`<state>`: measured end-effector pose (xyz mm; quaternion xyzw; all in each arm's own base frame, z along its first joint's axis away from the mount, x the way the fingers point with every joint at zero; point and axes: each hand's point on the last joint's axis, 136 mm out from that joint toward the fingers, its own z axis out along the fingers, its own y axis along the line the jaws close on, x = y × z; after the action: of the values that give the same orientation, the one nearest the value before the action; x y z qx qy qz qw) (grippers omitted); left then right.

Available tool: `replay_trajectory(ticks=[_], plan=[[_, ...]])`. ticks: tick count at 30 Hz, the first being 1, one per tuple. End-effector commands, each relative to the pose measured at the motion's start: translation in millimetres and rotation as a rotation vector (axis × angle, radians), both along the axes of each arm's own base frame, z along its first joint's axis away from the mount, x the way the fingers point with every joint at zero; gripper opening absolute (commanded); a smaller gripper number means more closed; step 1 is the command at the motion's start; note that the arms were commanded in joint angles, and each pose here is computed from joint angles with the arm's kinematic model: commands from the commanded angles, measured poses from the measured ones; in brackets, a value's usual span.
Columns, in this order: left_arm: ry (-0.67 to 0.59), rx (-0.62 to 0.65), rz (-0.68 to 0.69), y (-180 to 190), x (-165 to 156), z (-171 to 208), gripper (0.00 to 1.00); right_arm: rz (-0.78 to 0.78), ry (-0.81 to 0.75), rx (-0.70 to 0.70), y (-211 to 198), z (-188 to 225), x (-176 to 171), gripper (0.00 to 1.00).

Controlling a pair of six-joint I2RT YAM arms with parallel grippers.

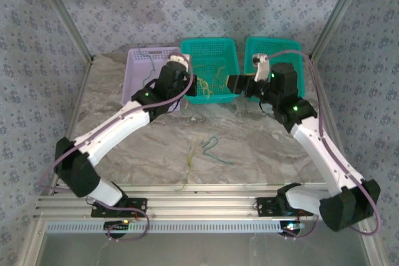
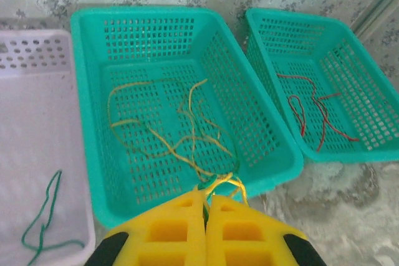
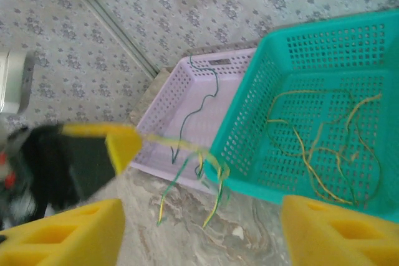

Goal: Untangle the cables

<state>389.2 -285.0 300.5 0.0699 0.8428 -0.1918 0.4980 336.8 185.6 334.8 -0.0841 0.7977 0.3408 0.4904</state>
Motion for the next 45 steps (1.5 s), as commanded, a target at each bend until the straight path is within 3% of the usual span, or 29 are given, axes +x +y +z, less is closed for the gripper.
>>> replay_trajectory(ticks=[1, 6, 10, 17, 24, 29, 36, 42, 45], plan=[[-0.068, 0.03, 0.001, -6.8, 29.8, 18.4, 0.0, -0.07, -0.019, -0.001, -17.5, -3.2, -16.7, 0.81], [-0.056, 0.052, -0.011, -22.7, 69.9, 10.9, 0.0, -0.108, -0.033, 0.006, -35.1, -17.8, -46.4, 0.88], [-0.051, 0.076, -0.041, -40.5, 100.0, 3.9, 0.0, -0.087, 0.006, -0.004, -37.9, -34.6, -68.2, 1.0], [0.029, 0.119, -0.06, -68.7, 140.1, -36.2, 0.0, -0.126, 0.051, -0.052, -52.2, -63.4, -90.9, 1.0], [0.093, 0.183, -0.036, -77.6, 162.4, -83.6, 0.01, -0.16, 0.042, -0.08, -63.4, -63.1, -100.3, 1.0], [0.141, 0.182, -0.02, -78.8, 167.6, -111.2, 0.18, -0.151, 0.06, -0.088, -62.4, -69.1, -102.8, 1.0], [0.188, 0.202, -0.019, -79.0, 170.4, -137.1, 0.3, -0.151, 0.058, -0.102, -63.1, -71.4, -103.1, 1.0], [0.165, 0.175, -0.043, -83.3, 170.1, -117.1, 0.45, -0.142, 0.071, -0.112, -60.7, -75.3, -101.6, 1.0], [0.134, 0.144, -0.066, -87.9, 166.0, -90.7, 0.59, -0.131, 0.093, -0.125, -57.6, -81.3, -100.8, 1.0]])
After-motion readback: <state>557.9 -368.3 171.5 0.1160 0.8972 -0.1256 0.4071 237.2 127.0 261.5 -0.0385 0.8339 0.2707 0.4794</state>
